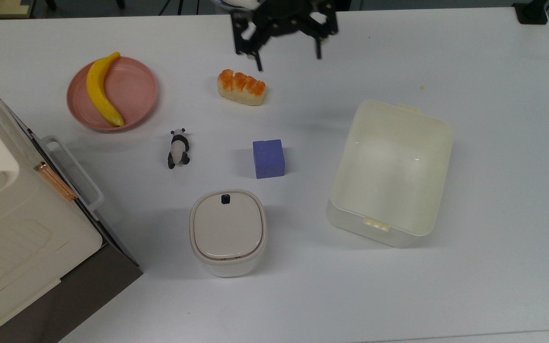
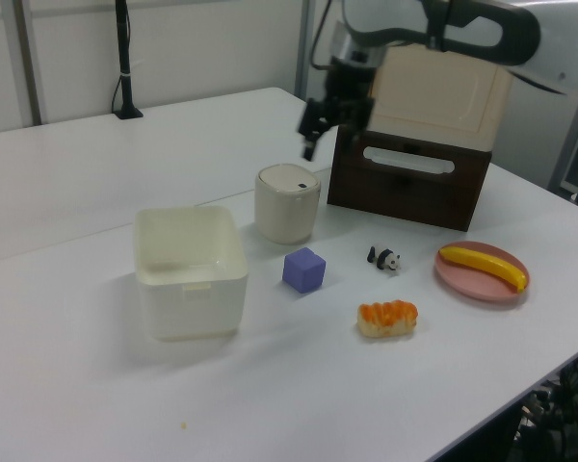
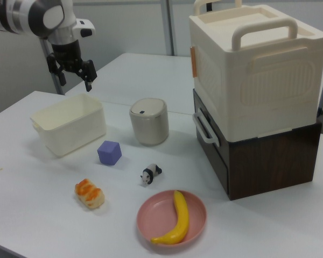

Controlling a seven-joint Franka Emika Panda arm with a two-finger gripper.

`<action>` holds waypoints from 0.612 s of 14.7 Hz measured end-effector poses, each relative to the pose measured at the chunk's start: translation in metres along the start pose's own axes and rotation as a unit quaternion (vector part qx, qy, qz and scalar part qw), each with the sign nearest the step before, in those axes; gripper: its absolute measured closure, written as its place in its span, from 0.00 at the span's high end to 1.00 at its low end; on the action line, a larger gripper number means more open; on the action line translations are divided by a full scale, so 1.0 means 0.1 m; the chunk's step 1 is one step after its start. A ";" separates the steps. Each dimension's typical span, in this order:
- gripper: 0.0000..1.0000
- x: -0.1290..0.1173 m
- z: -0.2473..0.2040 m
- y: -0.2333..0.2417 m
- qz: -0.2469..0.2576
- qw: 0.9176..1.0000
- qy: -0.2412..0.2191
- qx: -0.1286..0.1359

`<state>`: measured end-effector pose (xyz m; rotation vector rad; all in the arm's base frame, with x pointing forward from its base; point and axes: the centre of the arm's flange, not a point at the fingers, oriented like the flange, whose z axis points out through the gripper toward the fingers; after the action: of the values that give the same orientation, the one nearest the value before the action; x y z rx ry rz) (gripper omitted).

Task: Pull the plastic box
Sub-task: 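Lower the gripper into the box near its rim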

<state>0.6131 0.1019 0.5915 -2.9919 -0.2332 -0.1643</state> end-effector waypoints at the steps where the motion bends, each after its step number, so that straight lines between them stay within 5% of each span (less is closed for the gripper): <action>1: 1.00 0.11 0.16 -0.09 -0.004 1.000 0.014 0.011; 4: 1.00 0.40 0.73 -0.44 -0.110 0.993 0.044 0.011; 9: 1.00 0.60 1.38 -1.08 -0.249 0.965 0.077 -0.019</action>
<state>0.6683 0.2366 0.4764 -2.8719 -0.9670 -0.4532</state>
